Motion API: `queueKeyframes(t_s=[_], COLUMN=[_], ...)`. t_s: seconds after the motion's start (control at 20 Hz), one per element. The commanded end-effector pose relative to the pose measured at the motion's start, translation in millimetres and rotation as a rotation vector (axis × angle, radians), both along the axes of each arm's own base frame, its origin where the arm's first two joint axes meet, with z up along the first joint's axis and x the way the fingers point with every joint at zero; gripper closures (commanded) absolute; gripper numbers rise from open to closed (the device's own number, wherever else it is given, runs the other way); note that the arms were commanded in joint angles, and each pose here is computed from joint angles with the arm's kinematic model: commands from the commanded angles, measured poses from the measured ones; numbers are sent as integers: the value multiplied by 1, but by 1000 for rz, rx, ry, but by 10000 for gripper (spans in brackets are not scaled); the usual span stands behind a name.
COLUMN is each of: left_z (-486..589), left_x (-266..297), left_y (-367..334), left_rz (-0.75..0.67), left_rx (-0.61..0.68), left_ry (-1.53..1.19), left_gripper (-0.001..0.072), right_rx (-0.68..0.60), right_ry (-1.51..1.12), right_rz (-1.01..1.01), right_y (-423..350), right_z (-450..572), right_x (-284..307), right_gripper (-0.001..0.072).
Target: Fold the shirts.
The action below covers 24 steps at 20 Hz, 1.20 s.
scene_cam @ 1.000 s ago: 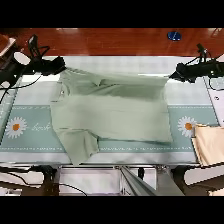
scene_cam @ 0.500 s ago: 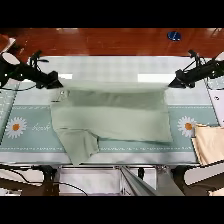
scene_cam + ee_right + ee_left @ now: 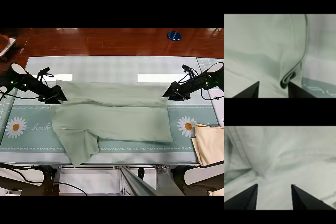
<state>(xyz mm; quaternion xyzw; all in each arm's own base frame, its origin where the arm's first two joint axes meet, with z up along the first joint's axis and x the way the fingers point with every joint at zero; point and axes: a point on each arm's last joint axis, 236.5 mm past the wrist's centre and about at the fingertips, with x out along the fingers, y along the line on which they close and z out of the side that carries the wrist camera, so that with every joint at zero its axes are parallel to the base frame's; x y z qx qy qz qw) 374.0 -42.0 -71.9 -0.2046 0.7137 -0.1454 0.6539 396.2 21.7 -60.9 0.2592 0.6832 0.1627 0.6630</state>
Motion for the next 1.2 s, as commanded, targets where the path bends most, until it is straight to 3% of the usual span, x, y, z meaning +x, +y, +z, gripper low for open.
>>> queueKeyframes(t_s=[0.0, 0.15, 0.25, 0.4, 0.55, 0.65, 0.9, 1.05, 1.1, 1.15], left_z=[26, 59, 46, 9, -6, -16, -37, -44, -46, -49], left_x=[-26, -45, -87, -159, -163, -173, -181, -185, -182, -177], left_y=[16, 39, 52, 38, 20, 0, -30, -44, -43, -41], left_rz=[-8, 48, 147, 240, 404, 406, 333, 258, 270, 301], left_rx=[14, 36, 20, -75, -144, -181, -170, -148, -139, -126], left_ry=[78, -36, 11, 107, 42, 69, 92, 96, 95, 91], left_gripper=[198, 198, 198, 198, 198, 198, 198, 201, 253, 427], right_rx=[-55, -272, -310, -193, -59, -5, -11, -112, -158, -209], right_ry=[-11, -105, -172, -256, -249, -240, -244, -257, -240, -203], right_rz=[31, -95, -251, -320, -358, -334, -356, -437, -469, -495], right_y=[-11, -56, -63, -19, 19, 35, 33, -12, -34, -55], right_z=[31, 70, 77, 67, 50, 45, 42, 42, 43, 38], right_x=[-19, -35, -54, -96, -128, -141, -140, -135, -141, -153], right_gripper=[298, 298, 298, 298, 298, 299, 299, 298, 299, 299])
